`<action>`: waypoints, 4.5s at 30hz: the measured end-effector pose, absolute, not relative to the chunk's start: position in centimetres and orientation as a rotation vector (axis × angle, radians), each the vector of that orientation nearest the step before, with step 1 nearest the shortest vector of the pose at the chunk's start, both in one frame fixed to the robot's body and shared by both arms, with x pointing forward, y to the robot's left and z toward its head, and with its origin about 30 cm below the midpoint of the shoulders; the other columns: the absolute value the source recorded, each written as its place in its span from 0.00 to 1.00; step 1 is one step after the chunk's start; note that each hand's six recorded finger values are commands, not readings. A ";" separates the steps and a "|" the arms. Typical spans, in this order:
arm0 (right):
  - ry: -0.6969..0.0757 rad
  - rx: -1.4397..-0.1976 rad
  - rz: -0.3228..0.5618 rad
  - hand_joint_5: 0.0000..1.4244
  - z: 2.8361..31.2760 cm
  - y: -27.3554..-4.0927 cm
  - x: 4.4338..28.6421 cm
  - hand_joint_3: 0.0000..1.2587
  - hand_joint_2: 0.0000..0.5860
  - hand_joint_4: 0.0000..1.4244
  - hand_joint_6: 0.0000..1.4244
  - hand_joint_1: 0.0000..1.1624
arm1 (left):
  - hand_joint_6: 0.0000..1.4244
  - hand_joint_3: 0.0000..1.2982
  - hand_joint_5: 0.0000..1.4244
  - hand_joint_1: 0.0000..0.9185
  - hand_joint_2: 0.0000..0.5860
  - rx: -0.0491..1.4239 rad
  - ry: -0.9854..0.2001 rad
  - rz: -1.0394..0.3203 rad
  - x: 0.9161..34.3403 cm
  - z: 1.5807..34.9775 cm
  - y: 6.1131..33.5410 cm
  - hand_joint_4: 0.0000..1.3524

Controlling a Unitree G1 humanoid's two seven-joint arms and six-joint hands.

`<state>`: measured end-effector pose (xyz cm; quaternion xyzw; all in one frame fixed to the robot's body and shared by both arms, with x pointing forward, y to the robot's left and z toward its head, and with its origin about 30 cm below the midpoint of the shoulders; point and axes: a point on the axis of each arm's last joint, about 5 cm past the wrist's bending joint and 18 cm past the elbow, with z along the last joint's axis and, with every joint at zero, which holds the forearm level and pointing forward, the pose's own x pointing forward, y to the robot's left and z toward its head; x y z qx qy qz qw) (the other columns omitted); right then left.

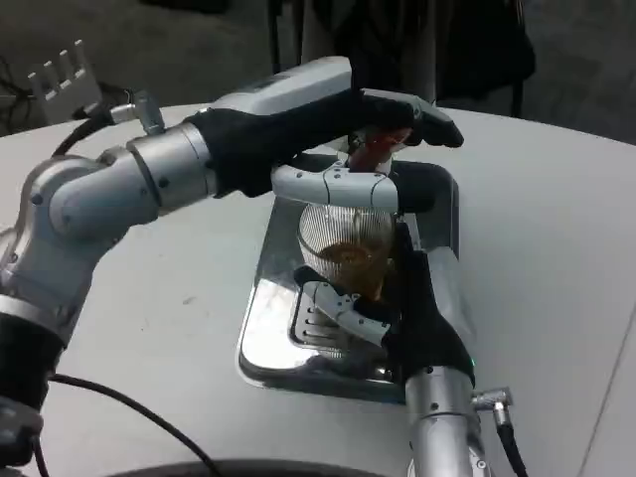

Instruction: Grasp the cup under the faucet to collect the drink, then remove the cup.

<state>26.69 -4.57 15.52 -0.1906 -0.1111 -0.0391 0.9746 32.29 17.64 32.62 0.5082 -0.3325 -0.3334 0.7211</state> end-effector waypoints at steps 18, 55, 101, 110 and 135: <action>-0.201 -0.428 -0.158 0.24 15.5 -3.6 27.2 0.09 0.36 0.17 0.16 0.59 | 0.20 0.23 0.17 0.00 0.11 1.128 -0.729 -0.730 32.2 32.8 17.8 0.18; -0.245 -0.406 -0.271 0.42 14.1 -2.6 27.2 0.41 0.44 0.38 0.32 0.63 | 0.21 0.18 0.17 0.00 0.10 1.091 -0.745 -0.727 32.0 32.5 18.5 0.15; -0.237 -0.299 -0.349 0.66 14.4 -3.0 26.2 0.61 0.38 0.58 0.62 0.67 | 0.27 0.24 0.25 0.00 0.11 0.853 -0.849 -0.495 30.6 32.1 22.6 0.23; -0.223 -0.271 -0.320 0.68 14.3 -3.0 25.0 0.62 0.37 0.59 0.65 0.67 | 0.27 0.25 0.26 0.00 0.11 0.820 -0.848 -0.470 30.5 31.8 22.9 0.24; -0.219 -0.276 -0.277 0.72 14.6 -4.3 23.3 0.64 0.37 0.62 0.70 0.67 | 0.31 0.27 0.28 0.00 0.11 0.737 -0.868 -0.332 28.9 31.2 25.7 0.26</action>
